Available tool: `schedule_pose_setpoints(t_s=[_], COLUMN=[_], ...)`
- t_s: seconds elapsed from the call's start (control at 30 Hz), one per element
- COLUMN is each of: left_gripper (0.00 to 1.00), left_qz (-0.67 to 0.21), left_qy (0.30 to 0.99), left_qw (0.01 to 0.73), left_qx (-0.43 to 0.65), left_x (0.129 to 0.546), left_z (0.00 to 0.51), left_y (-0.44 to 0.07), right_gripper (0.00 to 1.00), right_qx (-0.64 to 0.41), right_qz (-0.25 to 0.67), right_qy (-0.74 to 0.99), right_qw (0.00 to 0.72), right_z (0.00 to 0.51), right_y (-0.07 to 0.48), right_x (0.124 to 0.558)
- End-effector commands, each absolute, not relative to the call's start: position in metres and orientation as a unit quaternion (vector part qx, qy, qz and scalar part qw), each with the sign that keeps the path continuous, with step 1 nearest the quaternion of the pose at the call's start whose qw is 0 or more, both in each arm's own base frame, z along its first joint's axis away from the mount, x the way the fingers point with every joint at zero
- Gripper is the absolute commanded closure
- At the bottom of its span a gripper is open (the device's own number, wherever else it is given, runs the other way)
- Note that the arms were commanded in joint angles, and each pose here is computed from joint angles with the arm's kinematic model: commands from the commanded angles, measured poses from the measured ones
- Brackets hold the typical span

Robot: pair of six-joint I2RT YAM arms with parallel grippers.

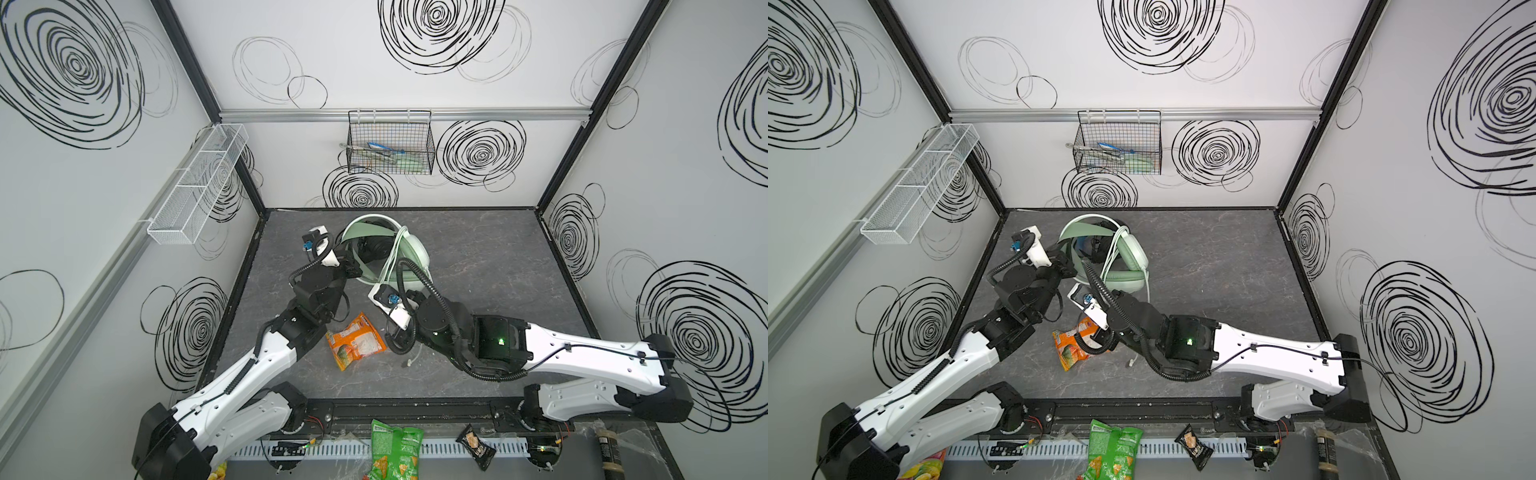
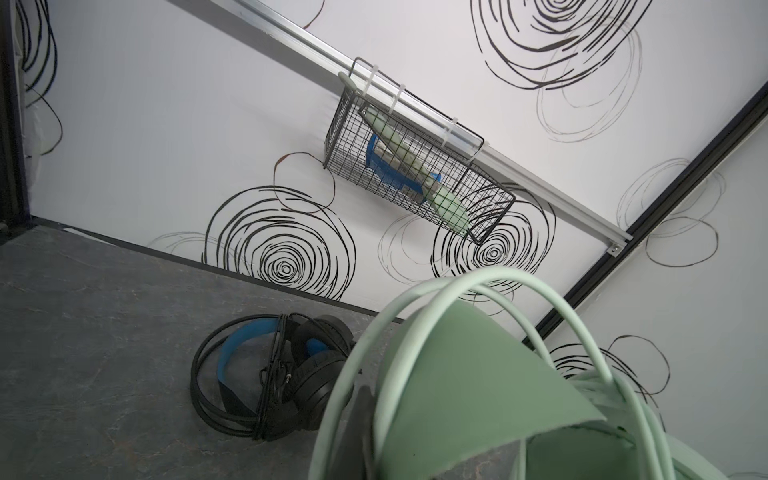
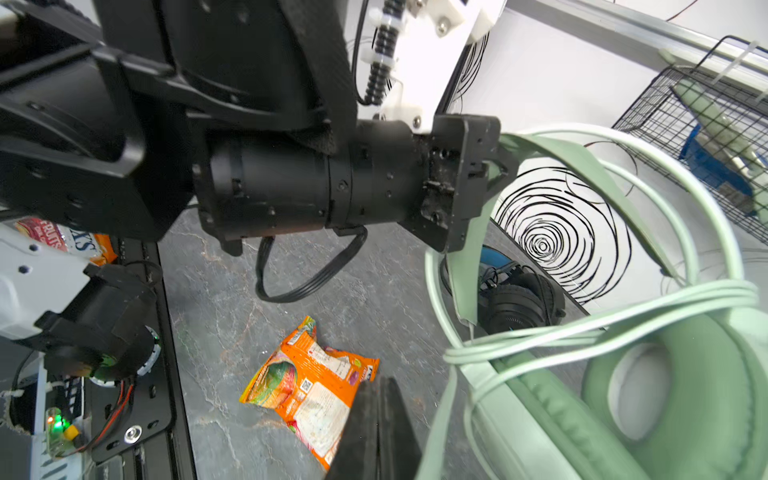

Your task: Wrap the headphones

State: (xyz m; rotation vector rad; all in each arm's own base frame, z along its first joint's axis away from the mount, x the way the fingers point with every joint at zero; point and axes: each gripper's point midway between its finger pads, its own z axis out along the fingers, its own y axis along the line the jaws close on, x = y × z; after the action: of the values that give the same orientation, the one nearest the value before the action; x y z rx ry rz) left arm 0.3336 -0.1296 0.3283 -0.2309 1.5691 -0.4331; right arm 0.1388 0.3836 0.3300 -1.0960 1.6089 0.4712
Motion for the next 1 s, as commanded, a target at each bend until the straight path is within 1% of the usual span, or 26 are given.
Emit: schedule_pose_setpoints(t_s=[0.0, 0.1, 0.27, 0.43, 0.63, 0.97], left_gripper=[1.0, 1.0, 1.0, 1.0, 1.0, 1.0], left_qz=[-0.104, -0.07, -0.054, -0.066, -0.054, -0.078], left_qy=[0.672, 0.676, 0.678, 0.679, 0.698, 0.699], left_qw=[0.726, 0.729, 0.731, 0.731, 0.71, 0.692], left_qx=[-0.102, -0.085, -0.054, -0.001, 0.075, 0.163], left_x=[0.329, 0.327, 0.326, 0.325, 0.328, 0.318], left_z=[0.358, 0.359, 0.36, 0.361, 0.355, 0.355], left_y=[-0.104, -0.1, -0.103, -0.119, -0.138, -0.163], right_gripper=[0.99, 0.97, 0.97, 0.97, 0.97, 0.98], right_qx=[-0.454, -0.466, -0.488, -0.495, -0.501, -0.537], right_qz=[0.199, 0.191, 0.173, 0.142, 0.089, 0.012], right_qy=[0.664, 0.667, 0.671, 0.674, 0.67, 0.644], right_qw=[0.56, 0.549, 0.53, 0.53, 0.541, 0.545], right_z=[0.361, 0.359, 0.348, 0.348, 0.353, 0.338], right_y=[0.367, 0.362, 0.356, 0.345, 0.323, 0.311], right_x=[0.138, 0.137, 0.134, 0.137, 0.144, 0.142])
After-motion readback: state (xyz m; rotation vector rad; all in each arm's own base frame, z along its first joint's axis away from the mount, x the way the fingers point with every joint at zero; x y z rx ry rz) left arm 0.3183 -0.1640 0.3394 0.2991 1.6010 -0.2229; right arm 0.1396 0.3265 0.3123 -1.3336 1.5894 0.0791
